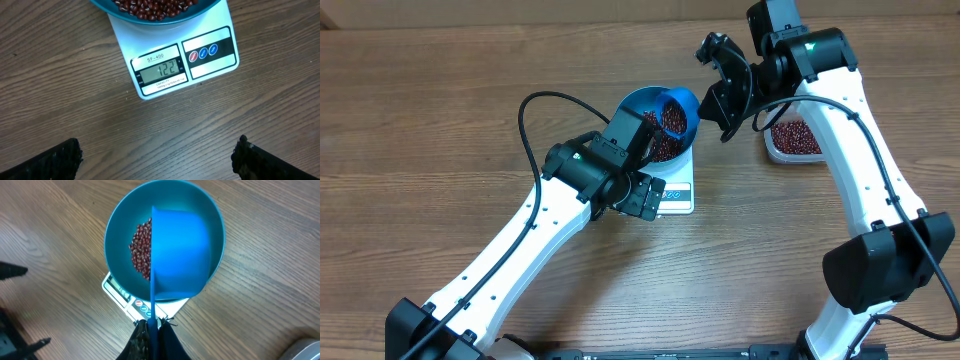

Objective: Scoop item into bowl and weigh 150g on scale
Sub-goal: 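Hold the scoop tilted over the bowl, pouring beans slowly, then keep tilting the scoop to trickle more beans into the bowl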

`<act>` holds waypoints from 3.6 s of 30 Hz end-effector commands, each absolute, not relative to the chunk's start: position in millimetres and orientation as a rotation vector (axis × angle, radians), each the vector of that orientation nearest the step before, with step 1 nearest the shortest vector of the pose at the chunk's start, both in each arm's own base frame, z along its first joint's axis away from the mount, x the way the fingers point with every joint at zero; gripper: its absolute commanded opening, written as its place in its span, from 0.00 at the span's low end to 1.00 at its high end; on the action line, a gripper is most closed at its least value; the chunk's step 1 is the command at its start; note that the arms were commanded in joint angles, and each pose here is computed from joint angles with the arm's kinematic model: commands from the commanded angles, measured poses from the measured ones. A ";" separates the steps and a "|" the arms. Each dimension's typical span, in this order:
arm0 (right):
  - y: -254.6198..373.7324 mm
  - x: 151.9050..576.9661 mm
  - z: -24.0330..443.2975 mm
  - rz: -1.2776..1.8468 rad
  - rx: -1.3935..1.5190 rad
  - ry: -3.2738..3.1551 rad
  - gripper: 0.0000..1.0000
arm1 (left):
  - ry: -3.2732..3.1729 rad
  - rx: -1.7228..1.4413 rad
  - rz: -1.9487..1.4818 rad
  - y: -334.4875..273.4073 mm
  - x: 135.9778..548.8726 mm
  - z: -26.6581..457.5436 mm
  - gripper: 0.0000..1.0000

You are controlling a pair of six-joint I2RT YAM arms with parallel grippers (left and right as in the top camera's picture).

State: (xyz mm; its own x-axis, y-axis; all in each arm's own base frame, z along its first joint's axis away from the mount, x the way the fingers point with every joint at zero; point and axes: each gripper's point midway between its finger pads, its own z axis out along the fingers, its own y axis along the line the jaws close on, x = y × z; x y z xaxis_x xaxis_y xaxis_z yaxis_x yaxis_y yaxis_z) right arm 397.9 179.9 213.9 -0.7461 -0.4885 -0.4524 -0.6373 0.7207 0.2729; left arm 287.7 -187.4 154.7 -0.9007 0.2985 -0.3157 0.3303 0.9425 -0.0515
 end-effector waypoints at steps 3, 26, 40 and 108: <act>177.9 410.3 244.1 0.505 -0.797 2.498 0.04 | 2.766 0.450 -0.175 -187.5 288.1 164.6 1.00; 178.9 410.3 244.4 0.516 -0.769 2.508 0.04 | 2.766 0.450 -0.175 -187.4 288.2 164.6 1.00; 189.2 393.3 243.7 0.577 -0.981 2.445 0.04 | 2.766 0.450 -0.175 -187.5 288.1 164.6 0.99; 179.9 410.6 244.2 0.513 -0.750 2.515 0.04 | 2.766 0.450 -0.175 -187.5 288.1 164.6 0.99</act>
